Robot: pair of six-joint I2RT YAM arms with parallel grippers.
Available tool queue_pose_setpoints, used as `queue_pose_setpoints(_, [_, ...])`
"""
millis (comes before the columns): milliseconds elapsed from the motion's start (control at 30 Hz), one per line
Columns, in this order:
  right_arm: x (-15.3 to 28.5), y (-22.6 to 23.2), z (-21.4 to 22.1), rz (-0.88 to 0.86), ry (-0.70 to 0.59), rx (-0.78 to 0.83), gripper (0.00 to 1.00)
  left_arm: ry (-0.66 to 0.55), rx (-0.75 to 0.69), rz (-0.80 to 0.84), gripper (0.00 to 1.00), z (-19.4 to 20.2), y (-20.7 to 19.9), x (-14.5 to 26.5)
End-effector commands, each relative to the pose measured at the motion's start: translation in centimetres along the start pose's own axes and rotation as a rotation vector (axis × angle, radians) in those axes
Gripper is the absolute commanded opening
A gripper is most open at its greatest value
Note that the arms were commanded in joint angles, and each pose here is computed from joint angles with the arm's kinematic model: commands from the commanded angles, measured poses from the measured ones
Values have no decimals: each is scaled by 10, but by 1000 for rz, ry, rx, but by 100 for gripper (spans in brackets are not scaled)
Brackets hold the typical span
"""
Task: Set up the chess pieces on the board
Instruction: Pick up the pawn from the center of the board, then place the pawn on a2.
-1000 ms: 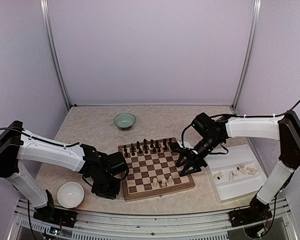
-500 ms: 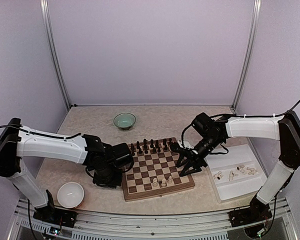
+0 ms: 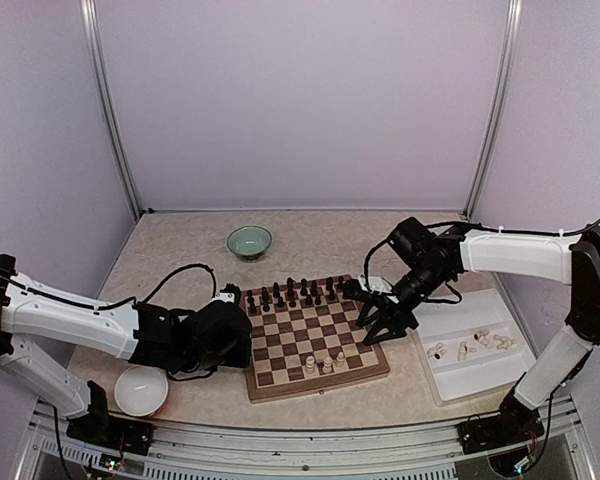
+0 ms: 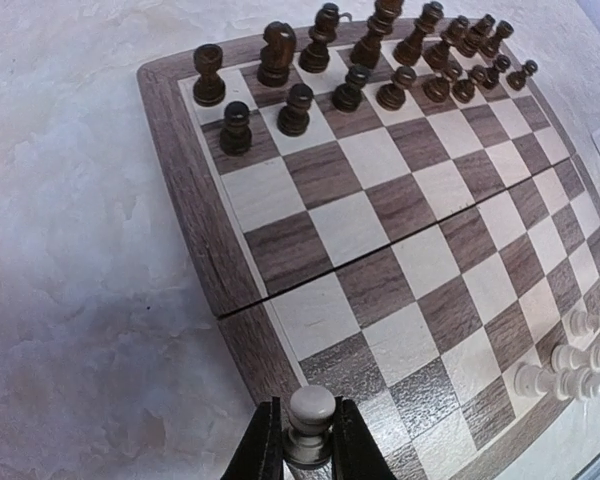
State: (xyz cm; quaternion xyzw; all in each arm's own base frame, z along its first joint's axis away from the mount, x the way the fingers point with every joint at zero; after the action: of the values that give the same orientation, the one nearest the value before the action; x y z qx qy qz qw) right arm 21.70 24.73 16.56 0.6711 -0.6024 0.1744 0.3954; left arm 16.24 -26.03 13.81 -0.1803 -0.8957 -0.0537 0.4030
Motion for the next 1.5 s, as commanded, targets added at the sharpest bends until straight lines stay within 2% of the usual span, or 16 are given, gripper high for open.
queue_pose_setpoints(0, [21,5,-7,76,-5,4,52,-246,-57,62,6,-10,-15,9])
queue_pose_setpoints(200, [27,4,-9,125,-2,-1,52,-325,-119,106,6,9,-11,3])
queue_pose_setpoints(600, [26,-4,-9,160,33,-37,52,-342,-228,132,6,27,-14,-16])
queue_pose_setpoints(967, [22,-9,-4,171,51,-45,51,-249,-291,157,7,43,-27,-43])
queue_pose_setpoints(1167, [20,-10,-2,167,49,-48,51,-200,-312,152,29,44,-31,-45])
queue_pose_setpoints(1267, [19,-10,0,169,47,-44,51,-181,-322,142,34,38,-32,-39])
queue_pose_setpoints(1467, [21,-11,5,184,33,-36,51,-175,-301,128,40,1,-40,-14])
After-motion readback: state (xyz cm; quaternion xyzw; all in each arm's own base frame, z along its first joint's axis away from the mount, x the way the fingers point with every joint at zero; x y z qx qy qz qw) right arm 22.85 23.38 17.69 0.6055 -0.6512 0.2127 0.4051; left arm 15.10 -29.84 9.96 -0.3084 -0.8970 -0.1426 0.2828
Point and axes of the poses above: each gripper's point midway between its finger pads, its own x axis back along the fingers, its own y axis along the line the jaws close on, z = x × y, the point moved 7 cm from there along x, back along the fingers, and after that the axes turned 14 degrees about -x, right-handed, at the moved point
